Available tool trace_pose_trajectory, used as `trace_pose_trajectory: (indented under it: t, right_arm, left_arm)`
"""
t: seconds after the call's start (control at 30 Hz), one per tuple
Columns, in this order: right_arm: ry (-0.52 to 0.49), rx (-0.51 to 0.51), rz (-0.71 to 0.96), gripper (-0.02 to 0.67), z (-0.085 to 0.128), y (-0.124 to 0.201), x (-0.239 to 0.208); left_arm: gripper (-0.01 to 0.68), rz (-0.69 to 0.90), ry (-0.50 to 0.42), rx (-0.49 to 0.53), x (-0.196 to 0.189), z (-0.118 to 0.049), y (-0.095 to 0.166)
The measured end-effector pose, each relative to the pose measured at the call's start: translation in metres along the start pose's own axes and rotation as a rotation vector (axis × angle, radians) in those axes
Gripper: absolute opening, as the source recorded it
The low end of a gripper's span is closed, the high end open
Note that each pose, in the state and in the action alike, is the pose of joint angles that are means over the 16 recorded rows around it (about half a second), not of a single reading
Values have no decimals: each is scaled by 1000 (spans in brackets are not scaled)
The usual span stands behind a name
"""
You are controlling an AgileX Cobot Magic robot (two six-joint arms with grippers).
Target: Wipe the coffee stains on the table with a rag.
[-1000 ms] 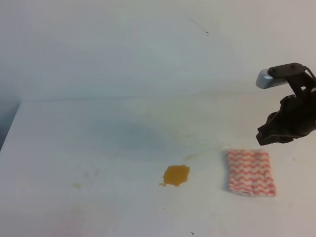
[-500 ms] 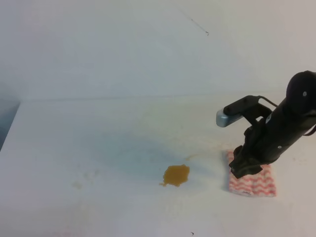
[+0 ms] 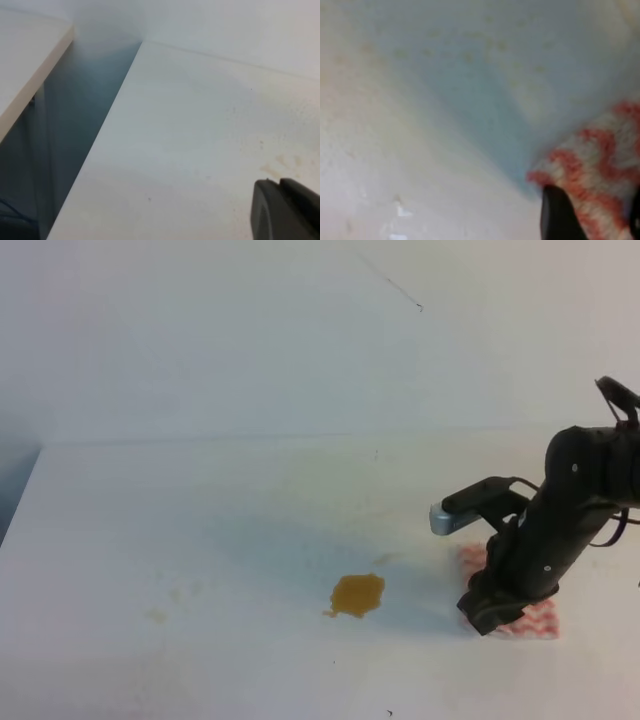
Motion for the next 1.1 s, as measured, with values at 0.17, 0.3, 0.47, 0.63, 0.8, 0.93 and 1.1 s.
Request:
trace_pose_trajectory:
  t: [0.17,0.3,0.47,0.63,0.8,0.93,1.1]
  right_arm:
    - [1,14,30,197,-2,3,10]
    - [-2,21,45,127,-3,2,14]
    - [-18,30,54,52,-1,-4,11]
    - [-59,56,25,27,5,-22,0]
    - [-123,94,-39,24,16,-44,-13]
    - [-175,123,-109,22,26,-62,-22]
    - [-226,143,-165,21,39,-76,-20]
  left_arm:
    - [-1,1,0,0,0,0,0]
    - [-1,3,-1,0,0,0,0]
    - [-1,0,0,0,0,0,0]
    - [-1,-1,0,0,0,0,0]
    - [-1,-3,1,0,0,0,0]
    - [-1,0,0,0,0,0,0]
    - [-1,1,0,0,0,0,0]
Point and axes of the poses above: a point on each arm's last joint axis where the gripper is mounted, x pointing out along that axis toward the gripper, z along the wrist's bending axis when the last joint is at zero, y = z × x, the point moved 6 cm from there along x, pointing out along that axis toward the gripper, and after that the axes turned 5 degrees about x, right-handed, at the moved point
